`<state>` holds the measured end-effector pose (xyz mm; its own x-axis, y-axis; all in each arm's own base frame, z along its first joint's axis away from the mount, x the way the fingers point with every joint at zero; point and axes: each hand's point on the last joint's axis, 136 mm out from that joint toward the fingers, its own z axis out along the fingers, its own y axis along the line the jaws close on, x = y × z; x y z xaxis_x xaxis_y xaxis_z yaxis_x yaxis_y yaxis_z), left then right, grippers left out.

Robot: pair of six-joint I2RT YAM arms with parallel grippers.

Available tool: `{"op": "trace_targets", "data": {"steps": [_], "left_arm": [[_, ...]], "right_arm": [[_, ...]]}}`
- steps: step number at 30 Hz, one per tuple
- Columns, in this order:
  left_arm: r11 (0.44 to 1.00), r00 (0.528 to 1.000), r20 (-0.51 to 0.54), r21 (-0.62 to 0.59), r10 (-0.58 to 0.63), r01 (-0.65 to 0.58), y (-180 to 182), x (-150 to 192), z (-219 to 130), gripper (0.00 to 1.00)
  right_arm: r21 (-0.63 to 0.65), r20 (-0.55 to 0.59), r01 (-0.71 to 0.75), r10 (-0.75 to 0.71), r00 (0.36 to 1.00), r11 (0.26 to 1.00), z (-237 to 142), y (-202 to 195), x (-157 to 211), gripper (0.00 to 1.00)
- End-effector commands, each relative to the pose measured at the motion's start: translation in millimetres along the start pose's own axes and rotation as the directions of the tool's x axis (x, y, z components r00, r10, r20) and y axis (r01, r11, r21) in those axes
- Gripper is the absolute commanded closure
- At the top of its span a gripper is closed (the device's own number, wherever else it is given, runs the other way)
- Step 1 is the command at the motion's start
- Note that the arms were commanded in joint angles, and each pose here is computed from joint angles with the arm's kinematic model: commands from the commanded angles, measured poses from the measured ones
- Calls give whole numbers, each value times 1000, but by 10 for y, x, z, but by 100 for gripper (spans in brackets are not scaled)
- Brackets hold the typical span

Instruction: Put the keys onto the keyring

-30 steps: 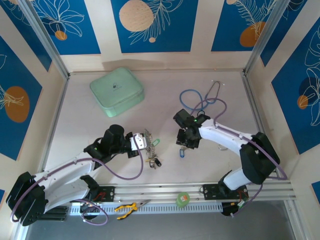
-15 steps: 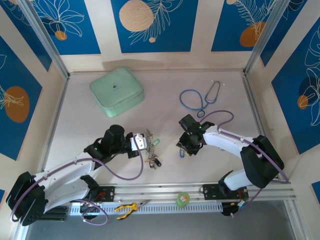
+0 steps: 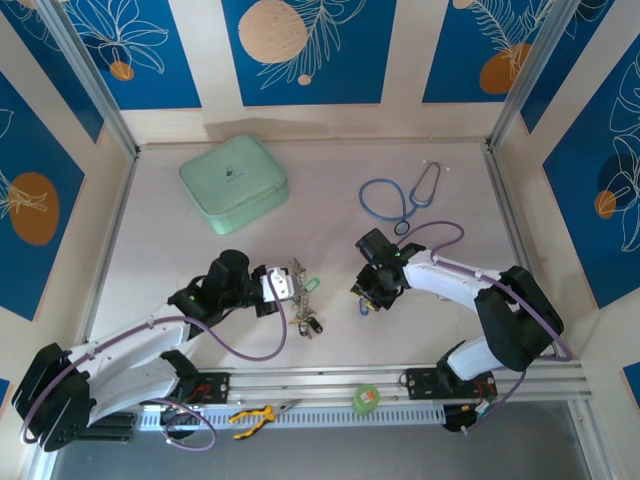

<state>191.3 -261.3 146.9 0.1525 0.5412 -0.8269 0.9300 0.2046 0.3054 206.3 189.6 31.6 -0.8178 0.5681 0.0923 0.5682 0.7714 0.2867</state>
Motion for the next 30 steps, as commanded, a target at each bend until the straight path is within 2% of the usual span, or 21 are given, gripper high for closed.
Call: {"op": "trace_targets", "data": {"steps": [1, 16, 30], "left_arm": [[1000, 1000, 1, 27, 10, -10, -79, 11, -6, 100], [999, 1000, -1, 33, 12, -12, -94, 20, -4, 100], [999, 1000, 2, 42, 14, -14, -113, 17, -10, 100]], "right_arm": [[47, -5, -22, 23, 1000, 999, 33, -100, 1, 65], [45, -11, -16, 17, 1000, 999, 85, -79, -18, 82], [45, -5, -12, 12, 1000, 999, 111, -78, -51, 84]]}}
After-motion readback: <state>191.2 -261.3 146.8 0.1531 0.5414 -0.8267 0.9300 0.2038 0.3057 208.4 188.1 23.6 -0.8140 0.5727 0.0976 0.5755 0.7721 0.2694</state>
